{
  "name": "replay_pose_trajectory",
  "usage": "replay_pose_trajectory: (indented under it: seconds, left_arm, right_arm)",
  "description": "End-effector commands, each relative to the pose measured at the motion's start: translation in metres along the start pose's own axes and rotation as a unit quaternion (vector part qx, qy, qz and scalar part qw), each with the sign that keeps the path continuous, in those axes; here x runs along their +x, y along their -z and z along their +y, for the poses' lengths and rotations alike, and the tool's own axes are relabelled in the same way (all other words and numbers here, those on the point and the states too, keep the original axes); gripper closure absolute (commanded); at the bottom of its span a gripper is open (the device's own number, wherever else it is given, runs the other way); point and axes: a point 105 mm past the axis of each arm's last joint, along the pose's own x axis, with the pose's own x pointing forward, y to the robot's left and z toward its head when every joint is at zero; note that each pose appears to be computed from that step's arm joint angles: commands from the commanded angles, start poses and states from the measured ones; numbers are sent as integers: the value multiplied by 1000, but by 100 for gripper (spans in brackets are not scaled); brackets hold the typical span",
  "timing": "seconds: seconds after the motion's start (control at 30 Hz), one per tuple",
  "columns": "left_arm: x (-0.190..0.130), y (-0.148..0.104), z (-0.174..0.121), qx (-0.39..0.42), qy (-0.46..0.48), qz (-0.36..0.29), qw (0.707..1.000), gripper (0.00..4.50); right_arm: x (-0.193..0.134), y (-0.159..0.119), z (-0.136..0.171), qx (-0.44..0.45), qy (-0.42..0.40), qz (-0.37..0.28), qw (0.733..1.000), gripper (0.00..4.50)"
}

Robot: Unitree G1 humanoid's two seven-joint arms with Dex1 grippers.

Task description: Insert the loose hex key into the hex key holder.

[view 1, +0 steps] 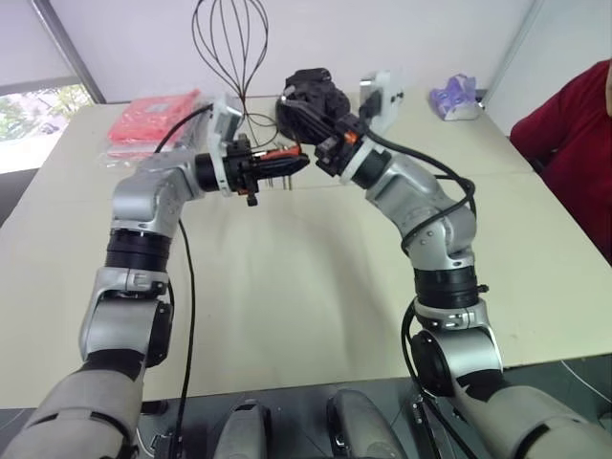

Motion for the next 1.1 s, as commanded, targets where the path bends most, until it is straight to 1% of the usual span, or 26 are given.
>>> replay_pose_trajectory:
  seconds: [0.03,0.3,0.6,0.93,1.1]
  left_arm:
    - [-3,-10,-2,21,0,-14,1000,450]
    - [-4,2,1,18,-3,6,1000,450]
    - [-3,0,4,20,-7,0,1000,450]
    - [2,-9,-4,33,14,-7,999,450]
    - [1,-16,-2,31,4,-22,999,450]
  right_arm:
    - [5,-16,8,-12,-16,-27,999,445]
    - [6,-22,12,-13,-20,-36,999,445]
    - [8,-19,18,-5,-27,-36,999,445]
    - [7,-12,18,-1,-25,-29,999,445]
    - [7,-11,16,0,-23,-27,999,445]
